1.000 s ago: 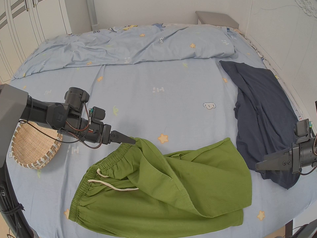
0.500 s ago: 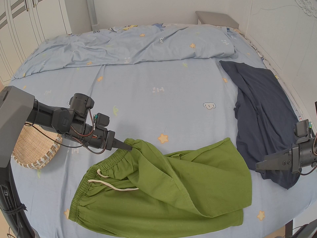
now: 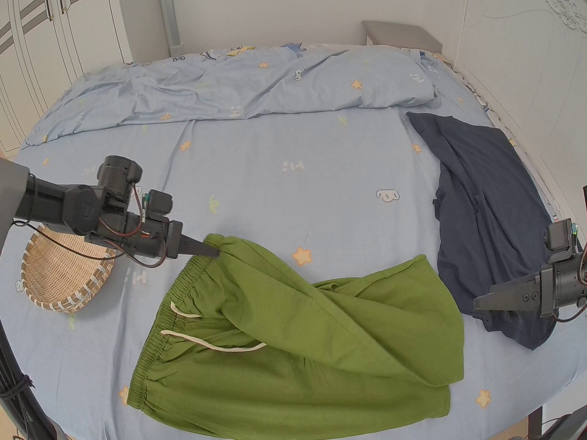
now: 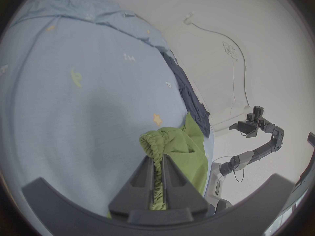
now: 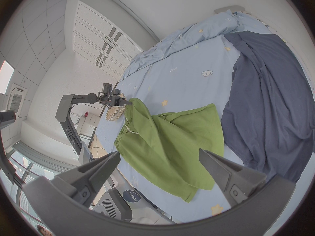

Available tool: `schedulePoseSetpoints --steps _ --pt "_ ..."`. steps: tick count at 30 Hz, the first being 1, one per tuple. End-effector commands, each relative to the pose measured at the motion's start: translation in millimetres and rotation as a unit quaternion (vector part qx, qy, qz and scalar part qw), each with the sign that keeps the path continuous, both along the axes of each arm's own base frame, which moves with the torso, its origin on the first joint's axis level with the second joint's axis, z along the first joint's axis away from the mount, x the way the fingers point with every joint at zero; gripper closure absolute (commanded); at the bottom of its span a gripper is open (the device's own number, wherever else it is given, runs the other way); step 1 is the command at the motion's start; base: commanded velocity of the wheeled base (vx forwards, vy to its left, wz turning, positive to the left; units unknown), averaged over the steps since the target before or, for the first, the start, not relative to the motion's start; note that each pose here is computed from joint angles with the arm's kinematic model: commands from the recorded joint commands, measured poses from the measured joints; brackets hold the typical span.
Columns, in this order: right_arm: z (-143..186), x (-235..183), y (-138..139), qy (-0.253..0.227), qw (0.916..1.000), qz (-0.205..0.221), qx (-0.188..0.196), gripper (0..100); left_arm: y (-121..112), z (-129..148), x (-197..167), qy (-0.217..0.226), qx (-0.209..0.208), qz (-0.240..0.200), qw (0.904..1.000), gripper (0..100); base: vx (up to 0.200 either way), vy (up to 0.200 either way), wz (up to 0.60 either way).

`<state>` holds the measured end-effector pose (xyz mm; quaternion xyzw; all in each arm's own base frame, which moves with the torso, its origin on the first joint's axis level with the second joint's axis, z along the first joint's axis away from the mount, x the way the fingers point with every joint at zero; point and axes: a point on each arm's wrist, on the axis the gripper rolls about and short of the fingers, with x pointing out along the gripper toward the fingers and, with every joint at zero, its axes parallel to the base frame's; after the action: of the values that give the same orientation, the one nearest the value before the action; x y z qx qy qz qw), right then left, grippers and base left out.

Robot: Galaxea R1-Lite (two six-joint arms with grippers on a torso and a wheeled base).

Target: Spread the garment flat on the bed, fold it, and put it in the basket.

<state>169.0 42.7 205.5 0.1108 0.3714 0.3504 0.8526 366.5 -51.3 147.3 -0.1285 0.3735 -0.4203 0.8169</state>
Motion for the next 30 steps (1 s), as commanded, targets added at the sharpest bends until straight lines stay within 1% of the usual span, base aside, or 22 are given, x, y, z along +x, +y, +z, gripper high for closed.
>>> schedulePoseSetpoints --steps 1,4,7,9,10,14,17,20,21,22,26,30 --pt "0 1 0 0.001 1.0000 -0.003 -0.002 0 23 28 -12 -0.036 -0.005 0.029 0.9989 100 0.000 0.000 0.00" --pt "-8 10 -2 0.019 0.9995 -0.021 -0.015 0 33 29 -12 -0.039 -0.005 0.044 0.9983 100 0.000 0.000 0.00" --pt "-19 19 -4 0.041 0.9980 -0.037 -0.032 0 35 31 -12 -0.040 -0.005 0.047 0.9981 100 0.000 0.000 0.00" --pt "-24 22 -7 0.052 0.9970 -0.045 -0.036 0 35 31 -13 -0.041 -0.005 0.047 0.9981 100 0.000 0.000 0.00" --pt "-31 23 -11 0.064 0.9956 -0.054 -0.042 0 34 31 -13 -0.041 -0.005 0.046 0.9981 100 0.000 0.000 0.00" --pt "-43 20 -18 0.072 0.9942 -0.061 -0.051 0 36 30 -10 -0.040 -0.004 0.048 0.9981 100 0.000 0.000 0.00" --pt "-54 18 -17 0.072 0.9945 -0.056 -0.052 0 42 31 -10 -0.043 -0.004 0.057 0.9975 100 0.000 0.000 0.00" --pt "-72 22 -15 0.073 0.9946 -0.050 -0.054 0 43 31 -9 -0.043 -0.005 0.058 0.9974 100 0.000 0.000 0.00" --pt "-73 23 -14 0.072 0.9947 -0.048 -0.054 0 43 31 -9 -0.043 -0.005 0.058 0.9974 100 0.000 0.000 0.00" --pt "-83 23 -14 0.074 0.9946 -0.046 -0.056 0 43 33 -7 -0.049 -0.005 0.060 0.9970 100 0.000 0.000 0.00" --pt "-101 26 -13 0.078 0.9944 -0.039 -0.060 0 43 28 -1 -0.042 -0.013 0.069 0.9967 100 0.000 0.000 0.00" --pt "-122 32 -6 0.081 0.9946 -0.023 -0.062 0 45 25 3 -0.043 -0.019 0.076 0.9960 100 0.000 0.000 0.00"
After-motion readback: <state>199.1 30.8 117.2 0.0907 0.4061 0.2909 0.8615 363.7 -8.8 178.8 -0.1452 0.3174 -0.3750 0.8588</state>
